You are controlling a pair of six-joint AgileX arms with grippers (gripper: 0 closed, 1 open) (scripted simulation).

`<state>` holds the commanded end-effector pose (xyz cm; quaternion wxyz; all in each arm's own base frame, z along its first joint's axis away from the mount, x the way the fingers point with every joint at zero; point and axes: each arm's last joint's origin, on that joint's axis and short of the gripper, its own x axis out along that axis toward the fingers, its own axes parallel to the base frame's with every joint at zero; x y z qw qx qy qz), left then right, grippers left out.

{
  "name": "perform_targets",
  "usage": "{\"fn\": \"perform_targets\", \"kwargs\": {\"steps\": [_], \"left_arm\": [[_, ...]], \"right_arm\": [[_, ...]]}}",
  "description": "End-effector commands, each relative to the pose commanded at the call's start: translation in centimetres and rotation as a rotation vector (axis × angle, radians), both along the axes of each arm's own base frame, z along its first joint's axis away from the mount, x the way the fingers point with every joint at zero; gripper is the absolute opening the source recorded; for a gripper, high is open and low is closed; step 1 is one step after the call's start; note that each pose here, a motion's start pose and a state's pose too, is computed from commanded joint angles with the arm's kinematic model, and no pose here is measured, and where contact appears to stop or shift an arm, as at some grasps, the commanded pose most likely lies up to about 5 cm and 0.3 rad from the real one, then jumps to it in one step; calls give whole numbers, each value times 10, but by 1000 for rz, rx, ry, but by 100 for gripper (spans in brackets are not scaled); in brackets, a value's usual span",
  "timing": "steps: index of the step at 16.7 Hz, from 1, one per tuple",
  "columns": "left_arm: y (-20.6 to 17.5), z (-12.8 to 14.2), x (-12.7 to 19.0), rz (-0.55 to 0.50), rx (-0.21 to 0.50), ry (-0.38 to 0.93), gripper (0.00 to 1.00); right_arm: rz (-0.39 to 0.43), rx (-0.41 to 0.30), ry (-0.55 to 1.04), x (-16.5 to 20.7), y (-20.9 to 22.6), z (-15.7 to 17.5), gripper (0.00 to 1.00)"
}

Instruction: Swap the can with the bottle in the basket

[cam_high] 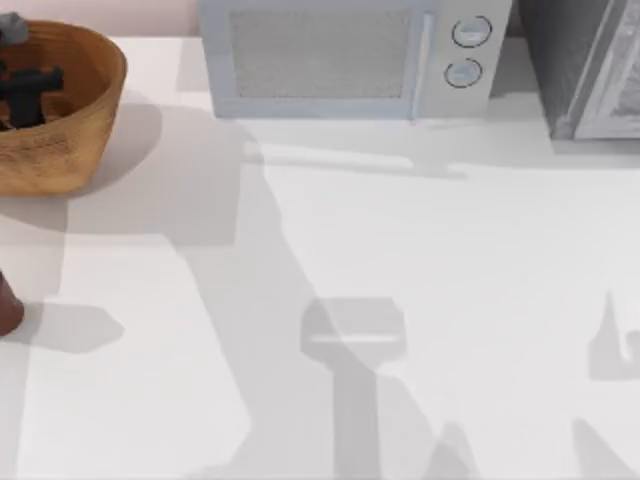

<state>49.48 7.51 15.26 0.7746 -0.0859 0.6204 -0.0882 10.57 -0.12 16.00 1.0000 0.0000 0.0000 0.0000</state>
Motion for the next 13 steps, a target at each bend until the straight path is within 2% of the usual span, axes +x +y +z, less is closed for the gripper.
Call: {"fn": "perform_targets", "kwargs": {"steps": [3,7,10,13], "left_arm": [[3,20,-11,30,27,-53,0],[-3,72,-49,72,92,-212,0],[-17,122,-105,97,149,-405,0],[-35,156,-181,119,197,-626,0]], "right_arm": [[0,0,0,0,0,0,100],[0,0,0,0,0,0,100],[0,0,0,0,0,0,100],[0,0,0,0,0,0,100]]}}
